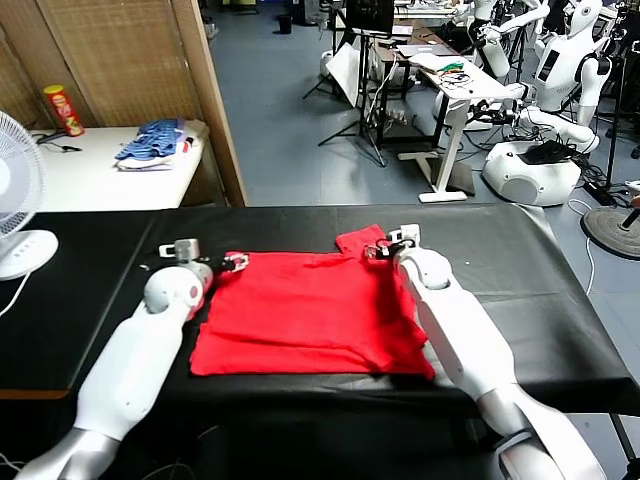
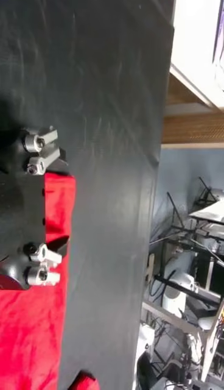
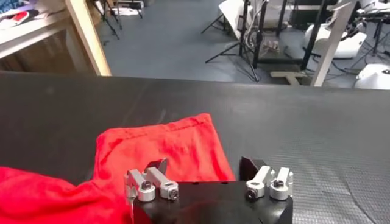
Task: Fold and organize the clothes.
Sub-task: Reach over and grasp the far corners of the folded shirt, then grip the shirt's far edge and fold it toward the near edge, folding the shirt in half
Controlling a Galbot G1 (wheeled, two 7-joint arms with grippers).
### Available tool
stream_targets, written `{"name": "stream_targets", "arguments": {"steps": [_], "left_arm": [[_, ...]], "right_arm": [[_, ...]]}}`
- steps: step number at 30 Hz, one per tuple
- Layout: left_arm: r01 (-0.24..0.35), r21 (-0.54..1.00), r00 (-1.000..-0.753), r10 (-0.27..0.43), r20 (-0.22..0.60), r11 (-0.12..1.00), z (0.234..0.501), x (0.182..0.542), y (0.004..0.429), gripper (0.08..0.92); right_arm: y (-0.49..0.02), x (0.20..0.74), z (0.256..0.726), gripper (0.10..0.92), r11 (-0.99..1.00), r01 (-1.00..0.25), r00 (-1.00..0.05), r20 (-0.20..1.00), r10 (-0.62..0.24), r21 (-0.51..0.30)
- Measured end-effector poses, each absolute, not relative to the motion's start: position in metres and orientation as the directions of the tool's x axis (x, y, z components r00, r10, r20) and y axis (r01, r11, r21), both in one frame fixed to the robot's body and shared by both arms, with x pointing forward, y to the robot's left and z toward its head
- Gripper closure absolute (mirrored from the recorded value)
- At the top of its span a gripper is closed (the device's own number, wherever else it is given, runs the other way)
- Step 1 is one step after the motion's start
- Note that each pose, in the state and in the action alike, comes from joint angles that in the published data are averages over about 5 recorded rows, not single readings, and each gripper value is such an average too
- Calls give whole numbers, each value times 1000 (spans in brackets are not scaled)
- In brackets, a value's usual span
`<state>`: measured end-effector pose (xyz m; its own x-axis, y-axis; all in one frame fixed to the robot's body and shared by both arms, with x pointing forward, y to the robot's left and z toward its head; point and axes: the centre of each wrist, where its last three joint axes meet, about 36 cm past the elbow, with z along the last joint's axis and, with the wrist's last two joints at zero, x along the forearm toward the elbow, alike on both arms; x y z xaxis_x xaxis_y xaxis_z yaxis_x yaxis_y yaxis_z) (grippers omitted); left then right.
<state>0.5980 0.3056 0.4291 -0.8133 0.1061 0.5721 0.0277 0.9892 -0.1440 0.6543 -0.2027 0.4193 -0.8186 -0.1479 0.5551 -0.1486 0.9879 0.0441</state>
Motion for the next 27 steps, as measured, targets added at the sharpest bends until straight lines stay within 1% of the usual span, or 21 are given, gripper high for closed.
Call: {"name": "stream_targets", "arguments": {"steps": [2,3,4,6,8,10,13,17,22,25,27], "left_arm": [[32,-143,-814,109,571,989,428,598,306,521],[35,-143,-814,111,570,989,428,599,306,571],[38,-142,-814,113,569,989,428,598,306,639],[44,-140,-816,116,566,989,428,598,306,739],[47,-136,-820,116,561,990,428,598,305,829],[47,-128,-827,110,551,991,429,598,305,867],[41,-105,-840,92,535,994,432,596,307,870],[42,-67,-854,70,515,997,438,587,311,871],[70,-56,-871,89,483,996,455,563,316,871],[94,-39,-880,101,464,995,466,542,319,871],[107,-29,-881,108,461,994,471,526,321,871]], "right_arm": [[-202,653,419,634,988,-148,-820,553,-150,48],[-201,652,418,701,987,-150,-821,550,-153,50],[-201,651,418,751,987,-151,-824,546,-155,52],[-200,650,418,838,986,-155,-830,534,-160,55],[-200,648,418,880,986,-161,-842,513,-165,53],[-202,644,419,897,985,-168,-858,485,-168,46],[-207,636,424,899,983,-181,-880,439,-180,41],[-215,620,433,899,976,-207,-893,395,-214,61],[-235,591,448,899,970,-225,-902,358,-242,89],[-247,570,453,899,970,-229,-902,356,-244,85],[-253,556,455,899,969,-235,-898,364,-247,78]]}}
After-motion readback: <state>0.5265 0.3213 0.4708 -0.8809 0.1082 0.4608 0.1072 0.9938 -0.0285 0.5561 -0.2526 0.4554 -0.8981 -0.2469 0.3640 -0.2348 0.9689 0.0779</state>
